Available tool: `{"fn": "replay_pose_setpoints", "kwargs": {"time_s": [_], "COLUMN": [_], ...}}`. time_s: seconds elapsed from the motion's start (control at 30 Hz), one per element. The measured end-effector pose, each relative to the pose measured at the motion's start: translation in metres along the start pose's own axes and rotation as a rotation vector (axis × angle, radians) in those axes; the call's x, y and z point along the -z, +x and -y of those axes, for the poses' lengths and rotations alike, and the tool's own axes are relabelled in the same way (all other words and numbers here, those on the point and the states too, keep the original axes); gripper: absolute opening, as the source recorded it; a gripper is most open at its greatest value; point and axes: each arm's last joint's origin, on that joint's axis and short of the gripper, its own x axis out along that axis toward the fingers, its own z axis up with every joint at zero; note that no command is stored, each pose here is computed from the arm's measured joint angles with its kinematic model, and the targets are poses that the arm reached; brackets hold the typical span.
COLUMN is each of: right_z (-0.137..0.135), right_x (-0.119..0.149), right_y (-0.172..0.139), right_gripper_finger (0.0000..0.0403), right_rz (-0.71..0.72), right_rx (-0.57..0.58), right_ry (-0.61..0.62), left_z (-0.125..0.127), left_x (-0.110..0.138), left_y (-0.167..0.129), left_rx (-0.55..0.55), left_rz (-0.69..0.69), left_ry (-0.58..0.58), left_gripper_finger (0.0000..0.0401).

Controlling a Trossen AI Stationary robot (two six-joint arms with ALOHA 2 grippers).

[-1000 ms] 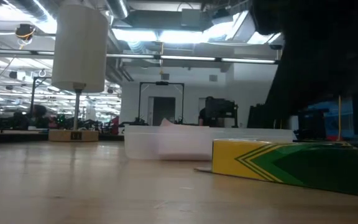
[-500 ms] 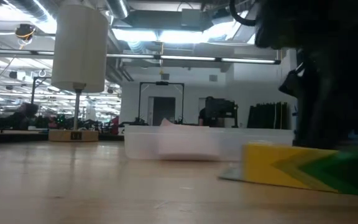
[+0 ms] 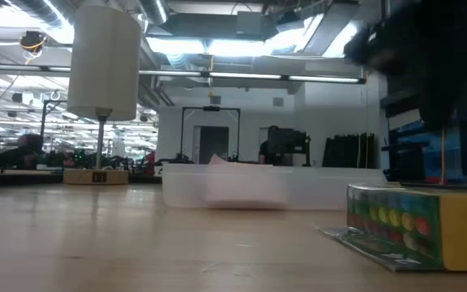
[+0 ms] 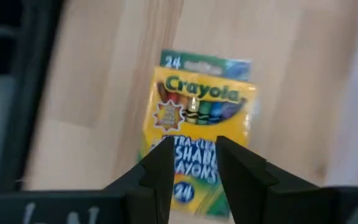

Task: Pack school essentials
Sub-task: Put the yellow crayon box into the transparent supply box

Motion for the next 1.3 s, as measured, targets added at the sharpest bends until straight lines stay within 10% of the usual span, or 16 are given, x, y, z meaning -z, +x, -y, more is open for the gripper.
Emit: {"fn": "replay_pose_setpoints", "kwargs": {"time_s": [0.37, 0.7, 1.3], "right_z": [0.003, -0.014, -0.004], "right_x": [0.062, 0.138, 0.152], "right_y": [-0.109, -0.052, -0.023], "right_gripper_finger": [0.0122, 0.0122, 0.0124], "right_rz": [0.102, 0.339, 0.41], "right_rx": [0.05, -0.21, -0.205], "right_ry": [0.553, 1.015, 1.013], "left_z": [0.003, 0.029, 0.032], "left_x": [0.0, 0.007, 0.01], "left_y": [0.002, 0.036, 0.058], "left_rx": [0.017, 0.105, 0.085], "left_rz": [0.001, 0.002, -0.07], "left_ry": [0.054, 0.256, 0.245], "left_gripper_finger": [0.0002, 0.0001, 0.0001]}}
